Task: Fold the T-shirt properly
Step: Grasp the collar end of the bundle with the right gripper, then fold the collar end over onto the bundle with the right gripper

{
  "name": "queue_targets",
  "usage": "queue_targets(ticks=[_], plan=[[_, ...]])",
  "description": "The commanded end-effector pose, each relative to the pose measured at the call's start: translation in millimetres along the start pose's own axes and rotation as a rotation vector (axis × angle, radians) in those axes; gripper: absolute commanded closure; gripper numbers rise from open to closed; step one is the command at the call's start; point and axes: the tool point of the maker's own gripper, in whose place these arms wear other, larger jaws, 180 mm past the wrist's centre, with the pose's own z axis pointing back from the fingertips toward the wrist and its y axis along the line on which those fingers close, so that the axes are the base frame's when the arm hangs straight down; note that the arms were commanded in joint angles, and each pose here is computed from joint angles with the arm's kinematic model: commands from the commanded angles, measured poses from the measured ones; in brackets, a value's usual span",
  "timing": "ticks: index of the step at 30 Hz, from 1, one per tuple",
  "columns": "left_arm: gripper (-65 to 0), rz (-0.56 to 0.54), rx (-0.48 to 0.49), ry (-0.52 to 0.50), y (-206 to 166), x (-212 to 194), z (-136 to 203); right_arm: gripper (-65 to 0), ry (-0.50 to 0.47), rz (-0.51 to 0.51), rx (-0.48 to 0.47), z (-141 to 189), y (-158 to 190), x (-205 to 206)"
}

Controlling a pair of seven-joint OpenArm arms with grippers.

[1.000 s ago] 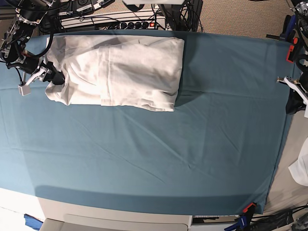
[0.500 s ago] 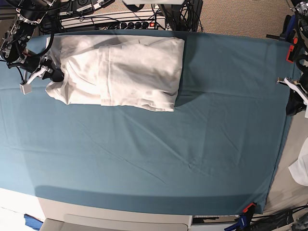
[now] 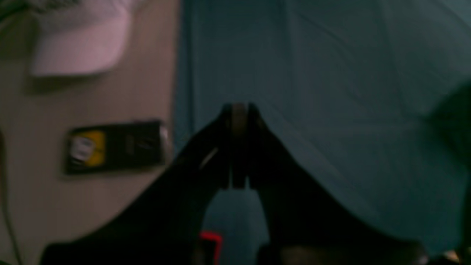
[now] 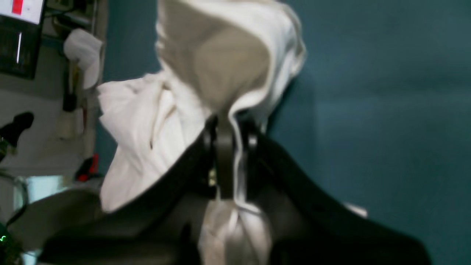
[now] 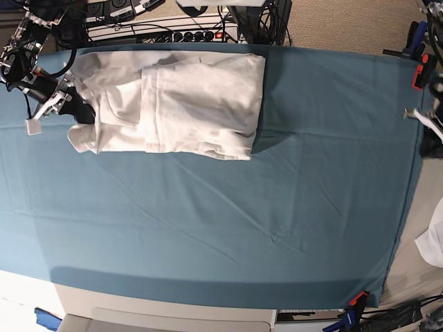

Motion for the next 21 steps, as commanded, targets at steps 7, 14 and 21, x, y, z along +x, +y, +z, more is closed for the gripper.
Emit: queue_targets(ticks=[7, 14, 21], plan=[[0.0, 0.05, -0.087, 0.037, -28.7, -33.7, 6.3, 0.0, 0.0, 0.291, 0.002, 0.8, 68.8, 0.7], [0.0, 0.11, -0.142, 0.047, -48.6, -50.0, 7.7, 0.0, -0.067, 0.395, 0.001, -10.5, 129.9, -13.2], [0.0, 0.112, -0.143, 0.047, -49.1, -50.2, 7.6, 0.0, -0.047, 0.39, 0.062, -36.5, 158.1, -30.7]])
